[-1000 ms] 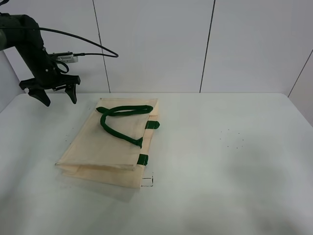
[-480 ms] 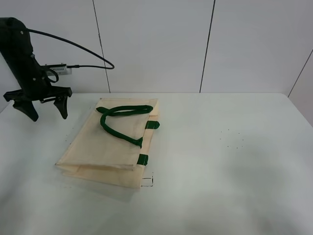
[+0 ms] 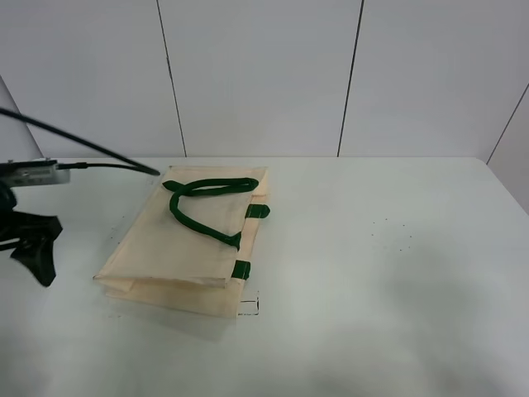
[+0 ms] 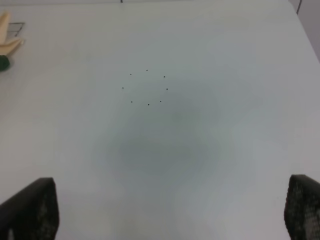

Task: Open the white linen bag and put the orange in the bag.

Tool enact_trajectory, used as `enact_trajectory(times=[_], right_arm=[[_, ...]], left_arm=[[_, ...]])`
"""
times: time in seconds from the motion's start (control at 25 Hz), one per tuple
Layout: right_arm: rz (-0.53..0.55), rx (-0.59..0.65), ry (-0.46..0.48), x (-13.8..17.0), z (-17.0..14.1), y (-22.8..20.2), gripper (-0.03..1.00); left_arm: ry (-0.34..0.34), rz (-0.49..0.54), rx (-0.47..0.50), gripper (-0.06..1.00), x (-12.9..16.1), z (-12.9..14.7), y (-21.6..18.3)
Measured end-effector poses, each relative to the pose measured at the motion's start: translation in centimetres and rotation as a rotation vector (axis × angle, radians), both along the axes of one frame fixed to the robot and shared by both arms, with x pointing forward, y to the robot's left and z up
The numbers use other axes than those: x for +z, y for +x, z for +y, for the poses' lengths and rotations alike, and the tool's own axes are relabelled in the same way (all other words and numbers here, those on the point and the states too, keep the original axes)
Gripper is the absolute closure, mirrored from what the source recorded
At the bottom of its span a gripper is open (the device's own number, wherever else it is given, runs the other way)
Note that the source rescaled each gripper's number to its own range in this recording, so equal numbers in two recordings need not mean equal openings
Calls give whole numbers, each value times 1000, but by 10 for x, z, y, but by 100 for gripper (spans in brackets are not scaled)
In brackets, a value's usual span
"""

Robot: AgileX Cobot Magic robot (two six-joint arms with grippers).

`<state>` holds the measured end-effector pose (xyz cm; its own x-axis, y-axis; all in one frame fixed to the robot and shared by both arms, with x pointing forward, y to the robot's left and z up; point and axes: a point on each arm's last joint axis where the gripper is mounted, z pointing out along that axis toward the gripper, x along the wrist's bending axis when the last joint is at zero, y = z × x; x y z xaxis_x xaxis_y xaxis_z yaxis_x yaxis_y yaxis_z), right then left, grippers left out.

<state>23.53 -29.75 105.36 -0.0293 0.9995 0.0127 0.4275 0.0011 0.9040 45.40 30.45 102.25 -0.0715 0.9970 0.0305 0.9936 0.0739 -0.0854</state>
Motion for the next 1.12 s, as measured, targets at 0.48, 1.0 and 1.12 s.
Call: enact_trajectory(times=[0.48, 1.0, 1.12], right_arm=[[0, 0, 0, 0, 0, 0, -3], [0, 0, 0, 0, 0, 0, -3], [0, 0, 0, 0, 0, 0, -3]], left_arm=[[-51, -418, -92, -6, -3, -6, -136], [-22, -954, -108, -6, 20, -7, -209], [-18, -1023, -110, -6, 20, -7, -219]])
